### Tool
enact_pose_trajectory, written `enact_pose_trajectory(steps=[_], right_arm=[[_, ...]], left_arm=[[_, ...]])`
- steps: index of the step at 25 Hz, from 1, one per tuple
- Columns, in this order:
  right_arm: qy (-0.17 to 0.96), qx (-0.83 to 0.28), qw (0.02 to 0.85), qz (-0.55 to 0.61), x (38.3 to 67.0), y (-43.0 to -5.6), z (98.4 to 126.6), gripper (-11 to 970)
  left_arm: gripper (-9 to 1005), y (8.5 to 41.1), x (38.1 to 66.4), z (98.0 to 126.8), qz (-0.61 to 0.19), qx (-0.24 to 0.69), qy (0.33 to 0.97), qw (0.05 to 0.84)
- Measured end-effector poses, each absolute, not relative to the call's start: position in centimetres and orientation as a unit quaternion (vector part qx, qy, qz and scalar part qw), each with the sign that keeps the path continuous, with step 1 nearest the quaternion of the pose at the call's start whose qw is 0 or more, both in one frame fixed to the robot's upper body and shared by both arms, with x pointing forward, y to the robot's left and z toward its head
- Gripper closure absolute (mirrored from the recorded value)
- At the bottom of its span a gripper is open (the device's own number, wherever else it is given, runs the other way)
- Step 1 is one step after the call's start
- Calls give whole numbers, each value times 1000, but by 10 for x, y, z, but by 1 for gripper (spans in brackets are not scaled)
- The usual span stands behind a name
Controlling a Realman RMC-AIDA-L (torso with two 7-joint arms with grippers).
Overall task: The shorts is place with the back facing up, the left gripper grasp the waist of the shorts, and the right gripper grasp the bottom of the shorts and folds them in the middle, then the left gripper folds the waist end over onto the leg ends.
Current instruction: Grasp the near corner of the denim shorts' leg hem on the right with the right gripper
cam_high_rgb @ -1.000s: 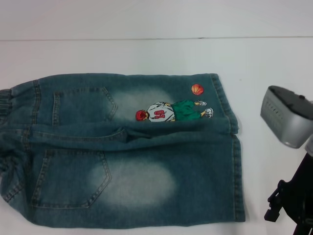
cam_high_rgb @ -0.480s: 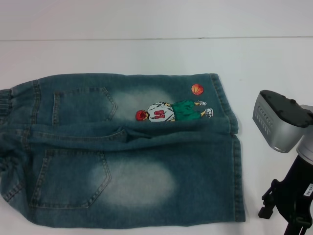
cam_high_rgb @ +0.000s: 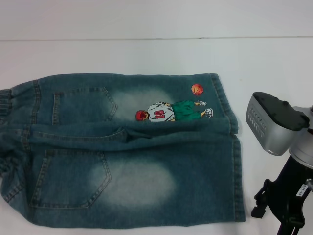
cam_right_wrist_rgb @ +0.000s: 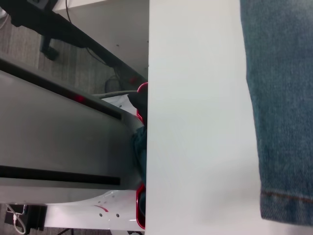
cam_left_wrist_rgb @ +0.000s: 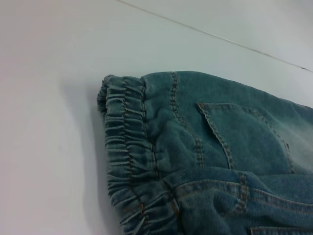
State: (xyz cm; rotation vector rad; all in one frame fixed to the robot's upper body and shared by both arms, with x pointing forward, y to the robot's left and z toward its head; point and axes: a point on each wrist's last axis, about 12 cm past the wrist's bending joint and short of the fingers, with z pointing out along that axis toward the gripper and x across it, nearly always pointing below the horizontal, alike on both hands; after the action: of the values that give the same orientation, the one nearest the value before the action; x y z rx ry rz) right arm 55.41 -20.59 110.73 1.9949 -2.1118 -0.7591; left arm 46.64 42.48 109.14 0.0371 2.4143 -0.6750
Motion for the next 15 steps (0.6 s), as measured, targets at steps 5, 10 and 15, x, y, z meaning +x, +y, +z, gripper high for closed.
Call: enact_pose_trajectory(steps=[5,10,15], right_arm=[[-700,666,64,-251,555,-204,1106,25],[-699,667,50,-253,558,-202,1107,26],[-699,667,42,-255,558,-200,1105,26]], left_arm=[[945,425,466,1091,-256,13,915,311],[944,425,465,1091,-256,14,915,311],[944,424,466,1091,-256,14,915,312]])
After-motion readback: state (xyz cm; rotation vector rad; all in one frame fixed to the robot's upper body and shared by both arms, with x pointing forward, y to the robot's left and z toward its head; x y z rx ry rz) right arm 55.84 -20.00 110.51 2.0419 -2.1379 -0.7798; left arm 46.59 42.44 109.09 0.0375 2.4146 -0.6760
